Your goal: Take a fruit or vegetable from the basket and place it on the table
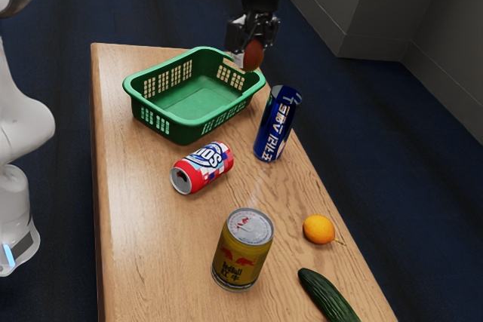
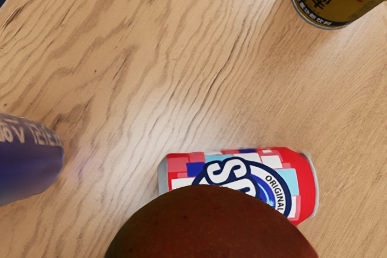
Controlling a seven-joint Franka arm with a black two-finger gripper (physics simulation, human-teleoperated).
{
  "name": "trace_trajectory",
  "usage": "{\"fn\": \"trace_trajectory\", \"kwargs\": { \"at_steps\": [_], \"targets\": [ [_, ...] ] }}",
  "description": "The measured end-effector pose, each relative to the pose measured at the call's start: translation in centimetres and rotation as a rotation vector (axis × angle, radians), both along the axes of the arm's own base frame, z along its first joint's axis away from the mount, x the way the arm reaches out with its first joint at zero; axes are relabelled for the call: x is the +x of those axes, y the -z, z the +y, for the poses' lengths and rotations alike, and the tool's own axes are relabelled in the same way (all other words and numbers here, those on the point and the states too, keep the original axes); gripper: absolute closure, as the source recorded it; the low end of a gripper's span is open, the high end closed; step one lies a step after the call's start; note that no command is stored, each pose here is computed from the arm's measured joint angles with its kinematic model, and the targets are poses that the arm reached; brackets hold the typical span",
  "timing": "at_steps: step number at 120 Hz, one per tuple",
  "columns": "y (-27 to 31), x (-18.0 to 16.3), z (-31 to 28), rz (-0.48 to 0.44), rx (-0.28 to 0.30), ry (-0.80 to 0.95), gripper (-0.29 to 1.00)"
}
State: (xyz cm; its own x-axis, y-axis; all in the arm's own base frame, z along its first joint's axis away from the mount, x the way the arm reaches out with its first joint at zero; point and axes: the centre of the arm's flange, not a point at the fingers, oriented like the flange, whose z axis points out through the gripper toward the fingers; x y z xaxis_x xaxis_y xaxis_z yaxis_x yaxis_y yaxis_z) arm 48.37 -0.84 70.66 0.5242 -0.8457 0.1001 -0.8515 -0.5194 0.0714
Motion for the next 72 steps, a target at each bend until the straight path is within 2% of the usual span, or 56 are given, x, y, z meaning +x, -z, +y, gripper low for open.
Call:
{"fn": "trace_trajectory", "kwargs": {
  "at_steps": [32, 50, 72],
  "targets": [
    [2.1, 1.5, -7.0, -0.053, 0.004, 0.049, 0.53],
    [2.7, 2.6, -8.9, -0.093, 0.007, 0.035, 0.53],
    [5.7, 4.3, -10.3, -0.099, 0.031, 0.007, 0.53]
  ]
}}
